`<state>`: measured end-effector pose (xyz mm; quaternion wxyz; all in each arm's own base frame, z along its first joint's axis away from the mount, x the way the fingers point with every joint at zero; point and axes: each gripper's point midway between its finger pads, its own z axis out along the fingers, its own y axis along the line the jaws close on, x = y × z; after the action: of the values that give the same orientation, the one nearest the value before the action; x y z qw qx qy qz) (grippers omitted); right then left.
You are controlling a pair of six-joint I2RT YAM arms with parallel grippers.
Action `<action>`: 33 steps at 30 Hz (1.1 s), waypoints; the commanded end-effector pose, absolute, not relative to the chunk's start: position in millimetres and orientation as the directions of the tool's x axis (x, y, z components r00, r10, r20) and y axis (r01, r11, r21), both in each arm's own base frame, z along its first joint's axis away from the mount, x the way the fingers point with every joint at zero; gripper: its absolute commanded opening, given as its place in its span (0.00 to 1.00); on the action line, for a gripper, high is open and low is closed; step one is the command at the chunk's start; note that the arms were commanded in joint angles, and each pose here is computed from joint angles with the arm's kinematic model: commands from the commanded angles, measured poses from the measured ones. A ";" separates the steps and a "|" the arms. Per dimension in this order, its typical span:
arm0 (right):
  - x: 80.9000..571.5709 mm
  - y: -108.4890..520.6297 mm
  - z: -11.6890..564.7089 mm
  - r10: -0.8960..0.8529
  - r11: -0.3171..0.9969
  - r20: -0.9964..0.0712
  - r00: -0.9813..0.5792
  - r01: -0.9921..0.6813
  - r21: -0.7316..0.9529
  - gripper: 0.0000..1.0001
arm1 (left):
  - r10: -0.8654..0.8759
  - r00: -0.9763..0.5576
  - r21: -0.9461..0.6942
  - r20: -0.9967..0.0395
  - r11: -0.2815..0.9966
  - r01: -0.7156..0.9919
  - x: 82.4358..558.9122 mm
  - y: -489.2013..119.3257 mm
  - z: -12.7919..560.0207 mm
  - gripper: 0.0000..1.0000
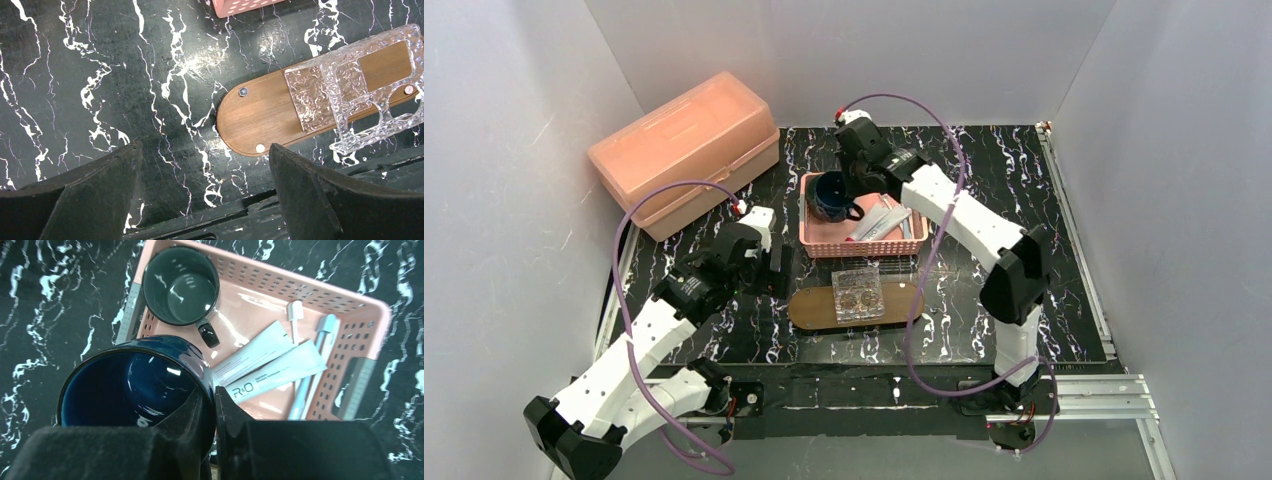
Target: Prepare toiletry sets of a toothbrush and toothpaste on the tray
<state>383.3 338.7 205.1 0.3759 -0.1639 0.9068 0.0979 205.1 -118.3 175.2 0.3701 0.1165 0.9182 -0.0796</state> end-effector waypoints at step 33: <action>240.4 168.9 219.2 -0.220 0.953 -0.723 -0.655 -0.302 -0.016 0.01 | 0.174 -0.701 -0.039 -0.692 0.960 0.277 208.1 -117.8 175.2 0.98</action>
<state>243.9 167.7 207.8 0.3627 -0.1754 0.9151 0.0169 206.4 -119.0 170.1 0.3607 0.1189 0.9221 -0.0741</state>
